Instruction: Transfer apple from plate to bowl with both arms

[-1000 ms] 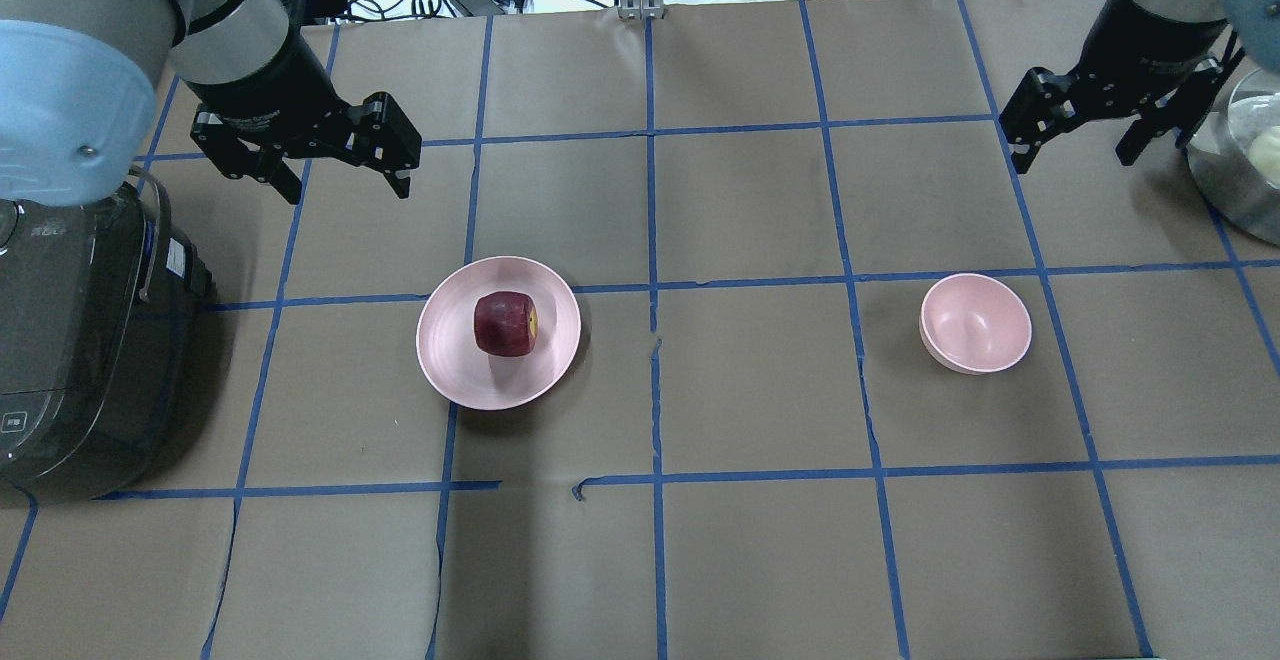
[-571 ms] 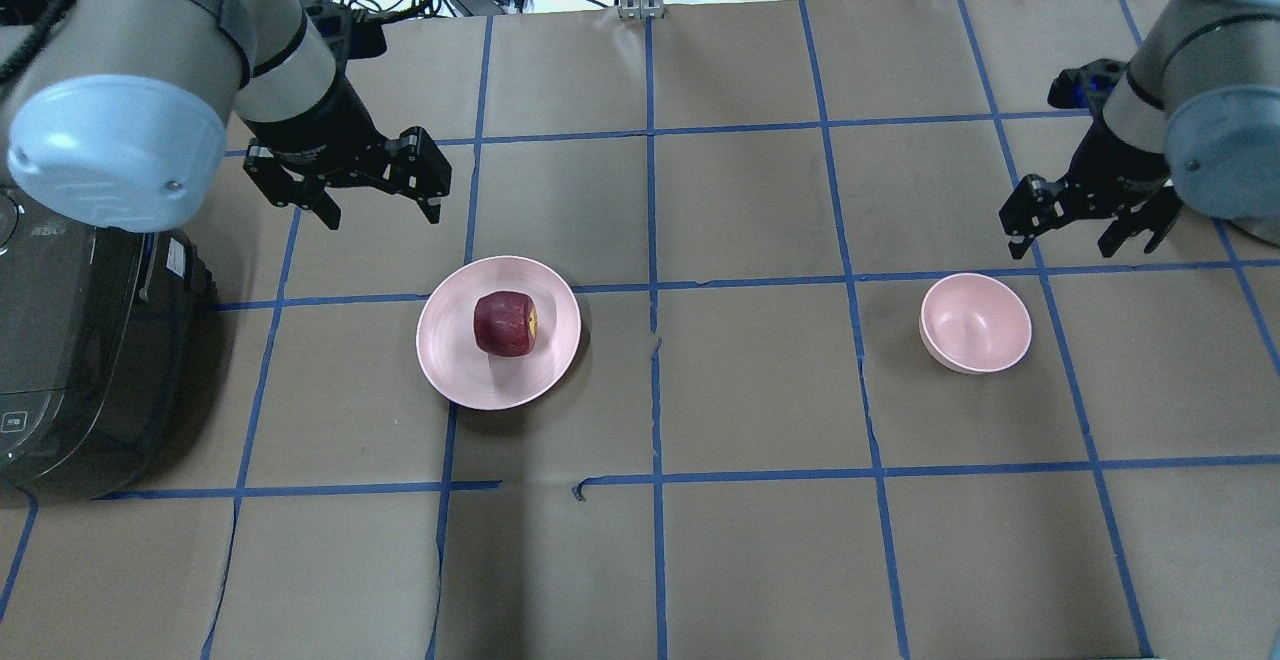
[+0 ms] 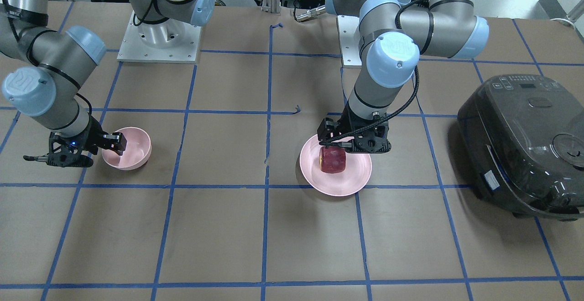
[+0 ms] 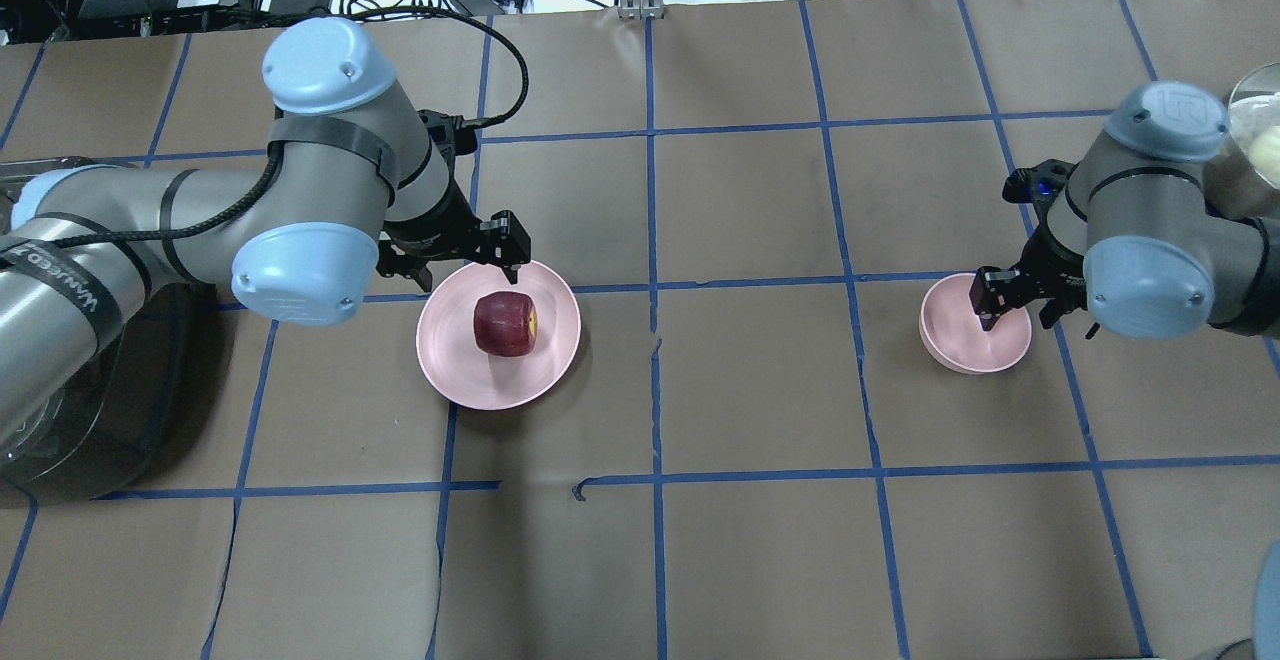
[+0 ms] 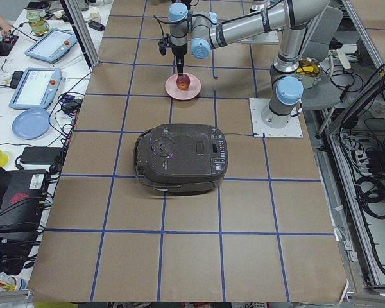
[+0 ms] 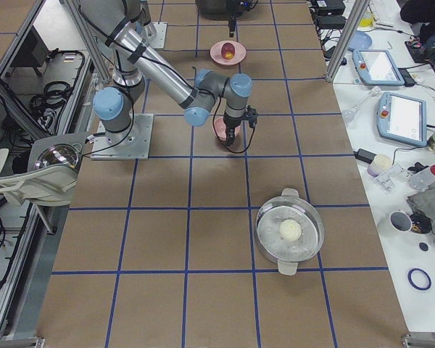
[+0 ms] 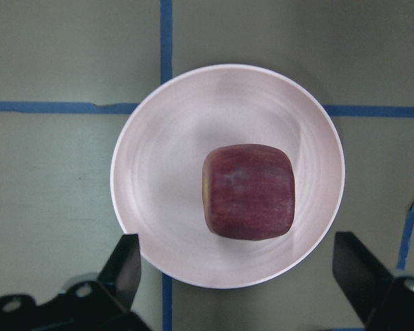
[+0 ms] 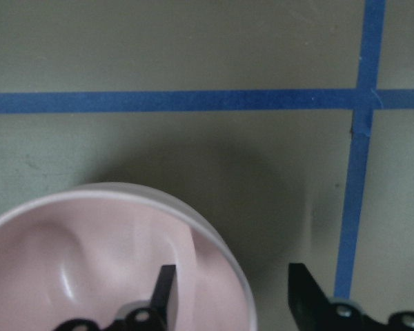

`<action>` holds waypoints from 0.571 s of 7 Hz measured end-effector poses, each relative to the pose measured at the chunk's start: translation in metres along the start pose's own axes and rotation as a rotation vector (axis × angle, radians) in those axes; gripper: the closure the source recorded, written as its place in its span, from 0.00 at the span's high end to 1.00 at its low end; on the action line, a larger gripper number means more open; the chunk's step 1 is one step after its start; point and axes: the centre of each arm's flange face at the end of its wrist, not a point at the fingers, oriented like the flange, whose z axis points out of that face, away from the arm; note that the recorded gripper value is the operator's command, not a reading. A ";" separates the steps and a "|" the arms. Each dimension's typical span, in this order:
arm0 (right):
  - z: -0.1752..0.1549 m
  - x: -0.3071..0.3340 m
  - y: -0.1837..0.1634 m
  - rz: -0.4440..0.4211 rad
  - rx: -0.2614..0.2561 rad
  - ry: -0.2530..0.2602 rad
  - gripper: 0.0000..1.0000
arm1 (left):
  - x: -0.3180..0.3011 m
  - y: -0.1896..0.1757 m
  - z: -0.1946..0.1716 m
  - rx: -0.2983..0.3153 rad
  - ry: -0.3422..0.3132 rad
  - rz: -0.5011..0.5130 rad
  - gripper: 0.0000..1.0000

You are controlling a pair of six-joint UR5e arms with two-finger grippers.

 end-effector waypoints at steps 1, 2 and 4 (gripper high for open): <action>0.000 0.001 0.000 -0.011 0.005 0.006 0.00 | 0.008 -0.001 0.016 -0.011 -0.008 0.011 1.00; -0.003 0.001 -0.002 -0.014 0.010 0.007 0.00 | 0.012 -0.005 0.032 -0.021 -0.012 0.017 1.00; -0.014 -0.012 -0.009 -0.015 0.028 -0.023 0.00 | 0.011 -0.007 0.062 -0.039 -0.044 0.027 0.87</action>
